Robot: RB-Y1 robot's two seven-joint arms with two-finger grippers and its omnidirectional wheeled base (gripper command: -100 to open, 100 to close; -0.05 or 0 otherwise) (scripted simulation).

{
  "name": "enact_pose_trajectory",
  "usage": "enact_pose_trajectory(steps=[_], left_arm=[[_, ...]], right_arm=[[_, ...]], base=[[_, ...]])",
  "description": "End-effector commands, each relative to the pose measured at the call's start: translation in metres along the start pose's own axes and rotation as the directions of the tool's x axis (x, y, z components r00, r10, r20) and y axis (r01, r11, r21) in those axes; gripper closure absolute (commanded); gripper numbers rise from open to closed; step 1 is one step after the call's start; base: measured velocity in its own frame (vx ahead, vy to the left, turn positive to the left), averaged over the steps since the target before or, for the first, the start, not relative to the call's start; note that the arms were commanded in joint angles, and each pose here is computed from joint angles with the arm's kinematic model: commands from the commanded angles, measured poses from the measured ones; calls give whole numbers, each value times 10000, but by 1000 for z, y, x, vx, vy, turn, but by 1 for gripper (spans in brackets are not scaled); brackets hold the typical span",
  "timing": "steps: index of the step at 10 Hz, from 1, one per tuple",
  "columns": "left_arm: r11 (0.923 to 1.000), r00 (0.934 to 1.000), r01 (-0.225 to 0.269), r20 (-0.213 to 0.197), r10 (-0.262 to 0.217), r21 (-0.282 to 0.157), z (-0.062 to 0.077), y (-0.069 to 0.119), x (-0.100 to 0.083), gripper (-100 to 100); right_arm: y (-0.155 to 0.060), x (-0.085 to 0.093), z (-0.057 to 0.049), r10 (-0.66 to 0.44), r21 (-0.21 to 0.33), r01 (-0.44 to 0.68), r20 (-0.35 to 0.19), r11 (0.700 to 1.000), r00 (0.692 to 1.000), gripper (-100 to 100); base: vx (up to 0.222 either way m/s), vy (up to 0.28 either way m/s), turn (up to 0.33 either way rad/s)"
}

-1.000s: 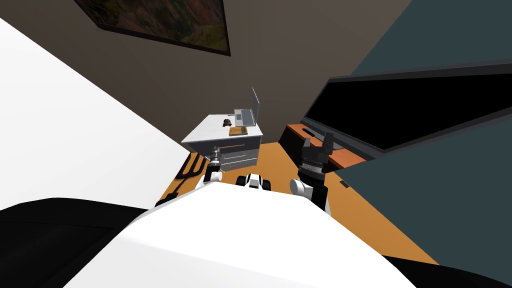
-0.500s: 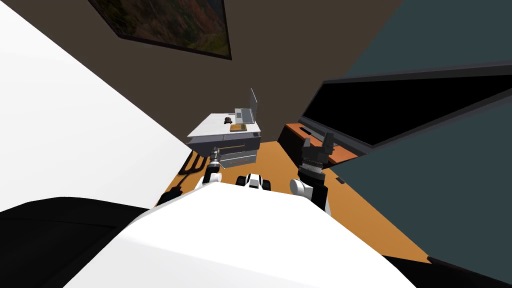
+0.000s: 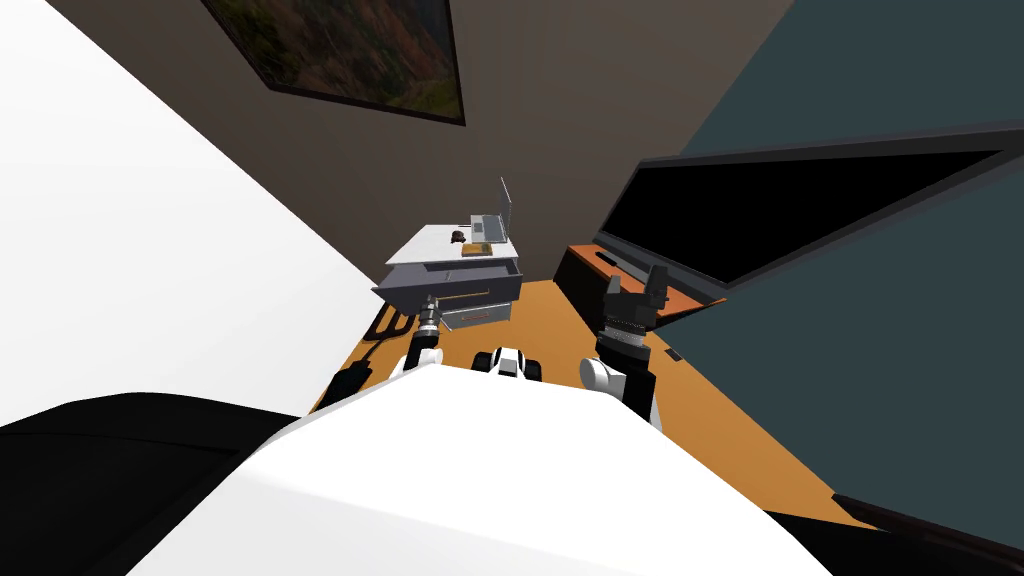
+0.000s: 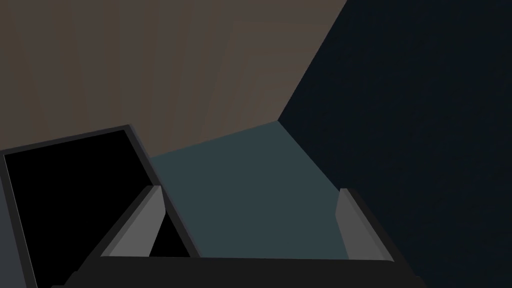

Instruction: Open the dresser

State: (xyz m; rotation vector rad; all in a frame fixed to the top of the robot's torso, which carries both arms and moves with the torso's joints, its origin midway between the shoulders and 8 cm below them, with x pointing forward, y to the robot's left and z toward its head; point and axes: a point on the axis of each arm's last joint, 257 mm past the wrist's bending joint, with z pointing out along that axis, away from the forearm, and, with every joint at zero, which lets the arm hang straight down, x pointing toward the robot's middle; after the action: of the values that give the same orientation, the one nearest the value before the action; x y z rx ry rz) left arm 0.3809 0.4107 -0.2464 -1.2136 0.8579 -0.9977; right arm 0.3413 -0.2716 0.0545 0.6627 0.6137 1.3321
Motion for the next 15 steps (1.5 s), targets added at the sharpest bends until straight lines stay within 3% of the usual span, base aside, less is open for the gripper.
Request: enact_pose_trajectory(steps=[1, 2, 10, 11, 12, 15], left_arm=[[9998, 10000, -19, -50, 20, 188, -2, -9, 1, 100], [10000, 10000, -2, 25, 2, 67, -2, -14, -6, -100], [10000, 9999, 51, 124, -51, 41, -3, -55, -22, -100], [10000, 9999, 46, 137, -46, -54, -5, -49, -22, -100], [9999, 9999, 41, 142, -40, -96, -6, -48, -23, 0], [9999, 9999, 43, 152, -40, -157, -7, -45, -23, 0]], right_arm=[[0, 0, 0, 1, 0, -1, 0, 10000, 10000, 0], [0, 0, 0, 2, 0, -2, 1, 10000, 10000, 0], [0, 0, 0, -2, 2, 2, 0, 10000, 10000, 0], [0, 0, 0, -3, 2, 3, 0, 10000, 10000, 0], [0, 0, 0, -2, 2, 2, 0, 10000, 10000, 0], [0, 0, 0, -2, 2, 2, 0, 10000, 10000, 0]], base=[[-186, -114, 24], [-78, -62, -7], [20, -3, -16], [0, 0, 0], [0, 0, 0], [0, 0, 0]])
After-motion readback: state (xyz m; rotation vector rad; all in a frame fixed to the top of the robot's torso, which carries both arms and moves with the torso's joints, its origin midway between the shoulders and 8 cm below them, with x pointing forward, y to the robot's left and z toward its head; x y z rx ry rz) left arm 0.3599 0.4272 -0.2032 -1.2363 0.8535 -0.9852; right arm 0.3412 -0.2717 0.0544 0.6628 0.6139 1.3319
